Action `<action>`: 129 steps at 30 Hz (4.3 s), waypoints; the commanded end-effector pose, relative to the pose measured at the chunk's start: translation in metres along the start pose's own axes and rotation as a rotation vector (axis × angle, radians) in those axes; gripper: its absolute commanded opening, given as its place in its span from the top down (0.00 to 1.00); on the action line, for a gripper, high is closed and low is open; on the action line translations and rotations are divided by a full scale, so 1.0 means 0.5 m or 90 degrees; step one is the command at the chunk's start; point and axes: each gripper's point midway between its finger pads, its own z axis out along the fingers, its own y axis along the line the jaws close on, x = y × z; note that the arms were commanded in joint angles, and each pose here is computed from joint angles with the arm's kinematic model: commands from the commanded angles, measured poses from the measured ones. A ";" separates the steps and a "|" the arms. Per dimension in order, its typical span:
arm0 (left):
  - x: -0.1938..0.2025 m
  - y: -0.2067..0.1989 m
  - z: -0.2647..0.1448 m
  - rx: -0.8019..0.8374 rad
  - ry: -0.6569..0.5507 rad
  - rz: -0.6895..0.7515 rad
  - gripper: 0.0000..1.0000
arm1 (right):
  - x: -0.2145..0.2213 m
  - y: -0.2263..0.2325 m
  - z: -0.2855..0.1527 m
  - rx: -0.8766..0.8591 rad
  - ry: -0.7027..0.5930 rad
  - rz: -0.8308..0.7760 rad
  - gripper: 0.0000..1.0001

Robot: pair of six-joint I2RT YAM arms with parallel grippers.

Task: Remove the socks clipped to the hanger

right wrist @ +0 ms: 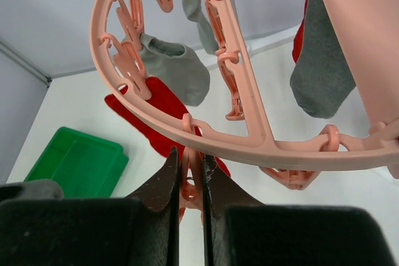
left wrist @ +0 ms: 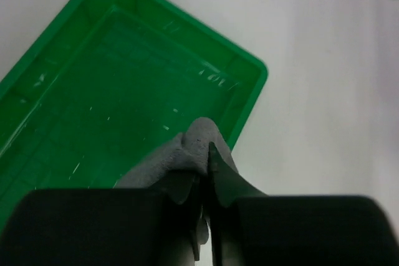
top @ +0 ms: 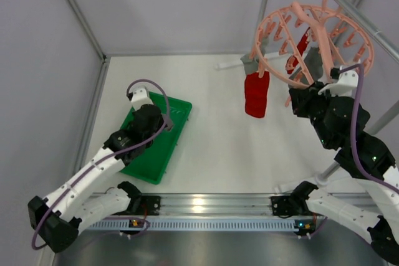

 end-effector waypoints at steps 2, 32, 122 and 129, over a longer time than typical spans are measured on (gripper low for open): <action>0.072 0.076 0.035 -0.088 0.078 -0.003 0.80 | 0.023 -0.001 -0.010 -0.010 0.025 -0.009 1.00; 0.015 -0.493 -0.021 0.594 -0.165 0.175 0.01 | 0.005 0.026 -0.051 -0.085 0.051 -0.019 1.00; 0.347 -0.660 -0.112 0.341 -0.174 0.383 1.00 | 0.017 0.131 -0.112 -0.218 0.194 0.113 0.12; 0.350 -0.655 -0.110 0.332 -0.175 0.390 1.00 | 0.014 0.101 -0.106 -0.192 0.141 0.123 0.18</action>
